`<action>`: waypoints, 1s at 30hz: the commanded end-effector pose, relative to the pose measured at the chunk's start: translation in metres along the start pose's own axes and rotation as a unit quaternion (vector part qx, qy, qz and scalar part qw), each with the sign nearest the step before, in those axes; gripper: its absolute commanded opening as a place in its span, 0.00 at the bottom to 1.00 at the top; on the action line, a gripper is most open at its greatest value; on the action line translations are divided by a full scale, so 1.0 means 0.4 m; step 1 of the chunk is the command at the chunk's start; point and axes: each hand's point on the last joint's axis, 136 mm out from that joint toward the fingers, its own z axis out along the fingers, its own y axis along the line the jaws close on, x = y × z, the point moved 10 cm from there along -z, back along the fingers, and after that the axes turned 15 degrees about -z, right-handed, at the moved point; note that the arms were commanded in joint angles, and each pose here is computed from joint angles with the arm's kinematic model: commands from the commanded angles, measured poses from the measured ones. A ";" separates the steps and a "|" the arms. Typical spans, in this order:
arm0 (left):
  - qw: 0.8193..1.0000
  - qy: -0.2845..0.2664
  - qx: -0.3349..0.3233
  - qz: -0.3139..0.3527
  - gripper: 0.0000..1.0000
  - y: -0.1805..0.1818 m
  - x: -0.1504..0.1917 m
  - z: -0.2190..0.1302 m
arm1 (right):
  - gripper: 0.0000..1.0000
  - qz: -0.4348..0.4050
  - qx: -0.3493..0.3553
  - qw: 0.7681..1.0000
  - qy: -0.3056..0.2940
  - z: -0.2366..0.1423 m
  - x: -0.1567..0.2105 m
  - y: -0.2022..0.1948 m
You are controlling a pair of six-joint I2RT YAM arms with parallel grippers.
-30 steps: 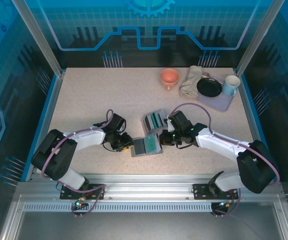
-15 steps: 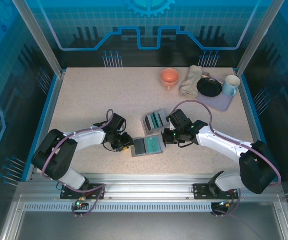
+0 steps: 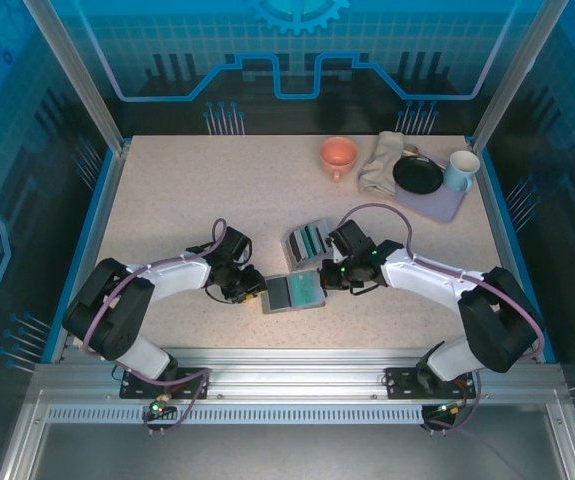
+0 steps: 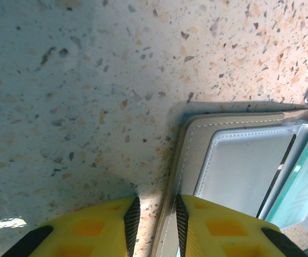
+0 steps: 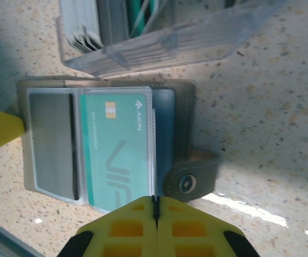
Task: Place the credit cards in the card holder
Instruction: Flip over the card slot in the card holder.
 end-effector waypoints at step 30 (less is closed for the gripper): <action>0.999 -0.016 -0.006 0.029 0.30 -0.002 0.022 -0.010 | 0.00 -0.046 0.027 0.999 -0.006 -0.048 -0.030 0.083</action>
